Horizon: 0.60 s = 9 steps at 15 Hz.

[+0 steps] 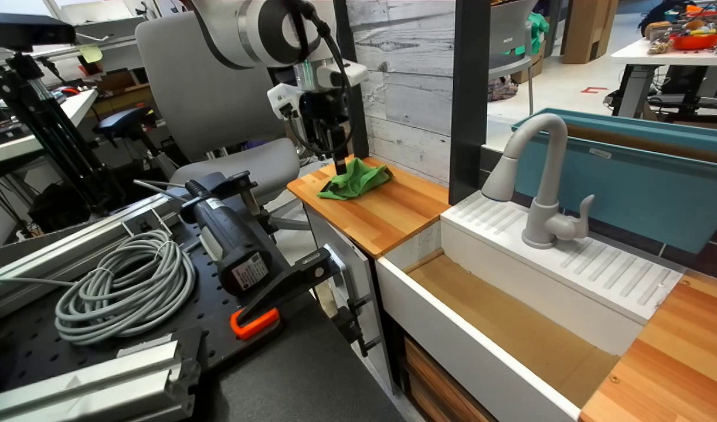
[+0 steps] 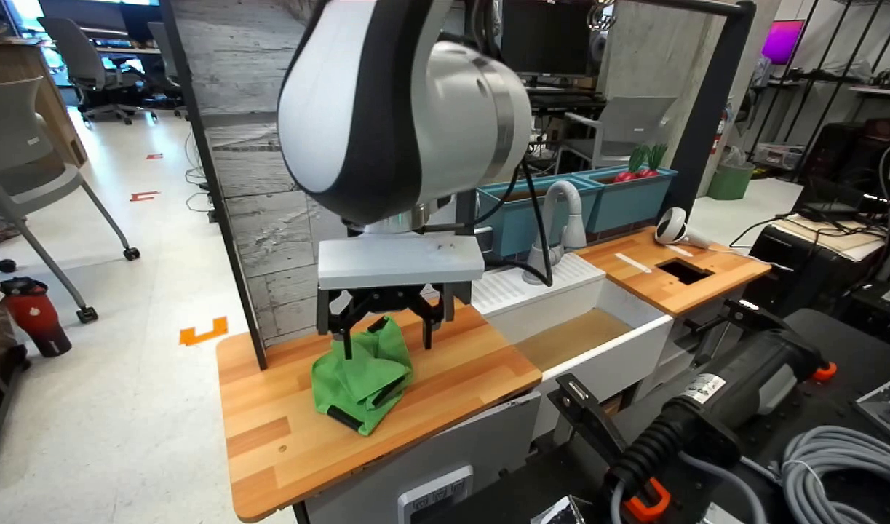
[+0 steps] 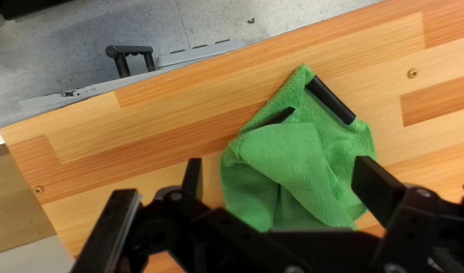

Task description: Move the green cloth to the right

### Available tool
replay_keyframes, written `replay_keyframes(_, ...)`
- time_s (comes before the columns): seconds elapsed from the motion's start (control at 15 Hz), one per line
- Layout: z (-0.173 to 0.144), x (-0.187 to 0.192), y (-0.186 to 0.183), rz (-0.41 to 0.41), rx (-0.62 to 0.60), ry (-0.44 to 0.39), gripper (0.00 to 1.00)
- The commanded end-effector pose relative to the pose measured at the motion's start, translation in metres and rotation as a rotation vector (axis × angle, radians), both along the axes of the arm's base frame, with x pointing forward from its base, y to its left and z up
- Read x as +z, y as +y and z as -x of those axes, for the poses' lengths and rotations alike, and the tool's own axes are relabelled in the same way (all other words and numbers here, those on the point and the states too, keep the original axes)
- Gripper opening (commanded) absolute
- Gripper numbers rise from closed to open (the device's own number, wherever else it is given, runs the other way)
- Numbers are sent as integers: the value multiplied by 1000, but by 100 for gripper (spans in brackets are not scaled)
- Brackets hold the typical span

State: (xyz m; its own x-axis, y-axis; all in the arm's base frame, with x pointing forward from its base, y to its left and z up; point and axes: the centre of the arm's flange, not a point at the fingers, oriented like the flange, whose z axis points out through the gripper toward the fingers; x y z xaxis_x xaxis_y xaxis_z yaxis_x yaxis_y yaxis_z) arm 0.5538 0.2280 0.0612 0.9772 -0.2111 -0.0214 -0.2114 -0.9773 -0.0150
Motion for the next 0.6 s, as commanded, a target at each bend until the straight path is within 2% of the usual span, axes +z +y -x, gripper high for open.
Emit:
replay_keyframes(0.0,-26,-27,24,-12,8,-8,100)
replay_keyframes(0.53,-58,-49,54,-36,-9,-67,100)
